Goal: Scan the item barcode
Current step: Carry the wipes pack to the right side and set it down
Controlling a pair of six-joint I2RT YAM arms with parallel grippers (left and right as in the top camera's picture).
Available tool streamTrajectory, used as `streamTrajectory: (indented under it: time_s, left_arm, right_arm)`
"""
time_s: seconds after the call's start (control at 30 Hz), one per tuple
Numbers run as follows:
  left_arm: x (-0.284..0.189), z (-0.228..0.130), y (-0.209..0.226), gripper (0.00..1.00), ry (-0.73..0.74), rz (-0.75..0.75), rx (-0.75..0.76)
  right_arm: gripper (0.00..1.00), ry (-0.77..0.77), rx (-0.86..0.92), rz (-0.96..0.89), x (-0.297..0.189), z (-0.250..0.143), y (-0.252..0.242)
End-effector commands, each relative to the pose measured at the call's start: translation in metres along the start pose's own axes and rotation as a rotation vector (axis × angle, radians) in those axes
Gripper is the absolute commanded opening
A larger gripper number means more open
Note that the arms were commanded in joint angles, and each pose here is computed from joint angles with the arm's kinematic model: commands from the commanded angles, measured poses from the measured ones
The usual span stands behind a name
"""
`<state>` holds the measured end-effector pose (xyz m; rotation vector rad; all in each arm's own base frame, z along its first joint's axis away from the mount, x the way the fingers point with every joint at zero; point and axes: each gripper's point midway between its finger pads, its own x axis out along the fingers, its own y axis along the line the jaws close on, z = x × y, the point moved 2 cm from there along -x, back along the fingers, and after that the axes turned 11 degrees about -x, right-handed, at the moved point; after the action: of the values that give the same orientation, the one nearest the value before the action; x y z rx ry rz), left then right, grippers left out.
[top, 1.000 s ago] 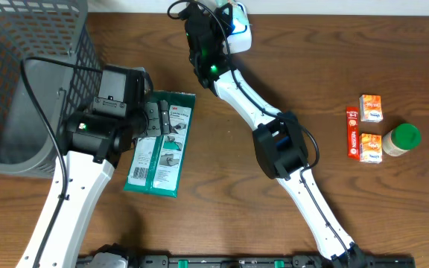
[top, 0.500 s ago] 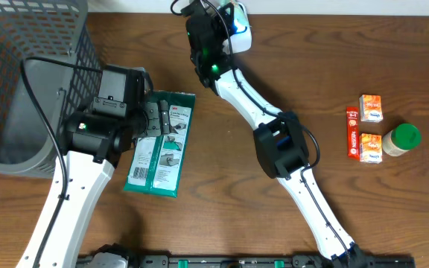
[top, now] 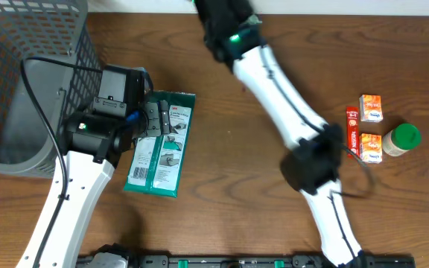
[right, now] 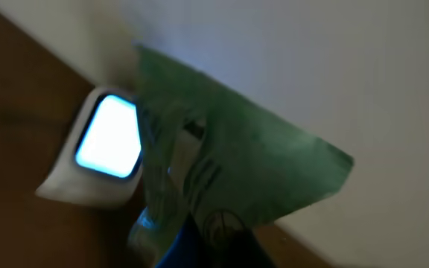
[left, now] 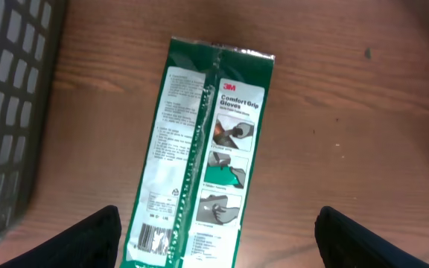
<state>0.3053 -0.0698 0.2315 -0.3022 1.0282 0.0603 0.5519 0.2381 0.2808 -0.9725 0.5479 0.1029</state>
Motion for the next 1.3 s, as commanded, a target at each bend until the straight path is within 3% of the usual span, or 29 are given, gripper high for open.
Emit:
streamTrajectory:
  time_s: [0.0, 0.13, 0.37, 0.57, 0.8, 1.07, 1.1, 1.13, 1.17, 1.23, 1.27]
  left_arm:
    - [-0.002, 0.005, 0.002, 0.84, -0.015, 0.010, 0.009]
    - [-0.002, 0.005, 0.002, 0.84, -0.015, 0.010, 0.009]
    - [-0.002, 0.005, 0.002, 0.84, -0.015, 0.010, 0.009]
    - [-0.002, 0.005, 0.002, 0.84, -0.015, 0.010, 0.009]
    - [-0.002, 0.005, 0.002, 0.84, -0.015, 0.010, 0.009]
    - [-0.002, 0.005, 0.002, 0.84, -0.015, 0.010, 0.009]
    - [-0.002, 0.005, 0.002, 0.84, -0.015, 0.010, 0.009]
    - [-0.002, 0.005, 0.002, 0.84, -0.015, 0.010, 0.009]
    - [-0.002, 0.005, 0.002, 0.84, -0.015, 0.010, 0.009]
    - [-0.002, 0.005, 0.002, 0.84, -0.015, 0.010, 0.009]
    - [-0.002, 0.005, 0.002, 0.84, -0.015, 0.010, 0.009]
  right_arm:
    - [0.01, -0.100, 0.276, 0.200, -0.051, -0.002, -0.035]
    - [0.01, -0.024, 0.300, 0.446, -0.079, -0.045, -0.035]
    - [0.01, 0.367, 0.435, 0.725, -0.078, -0.156, -0.020]
    - [0.01, 0.650, 0.470, 0.814, -0.051, -0.236, 0.013]
    - [0.01, 0.774, 0.542, 0.827, -0.011, -0.305, 0.049]
    - [0.01, 0.833, 0.608, 0.820, 0.008, -0.357, 0.076]
    - [0.04, 0.837, 0.614, 0.818, 0.010, -0.362, 0.078]
    - [0.14, 0.840, 0.619, 0.817, 0.011, -0.365, 0.079]
    - [0.38, 0.842, 0.622, 0.816, 0.011, -0.368, 0.080]
    - [0.74, 0.846, 0.630, 0.813, 0.012, -0.372, 0.080]
    - [0.85, 0.846, 0.632, 0.812, 0.012, -0.372, 0.079]
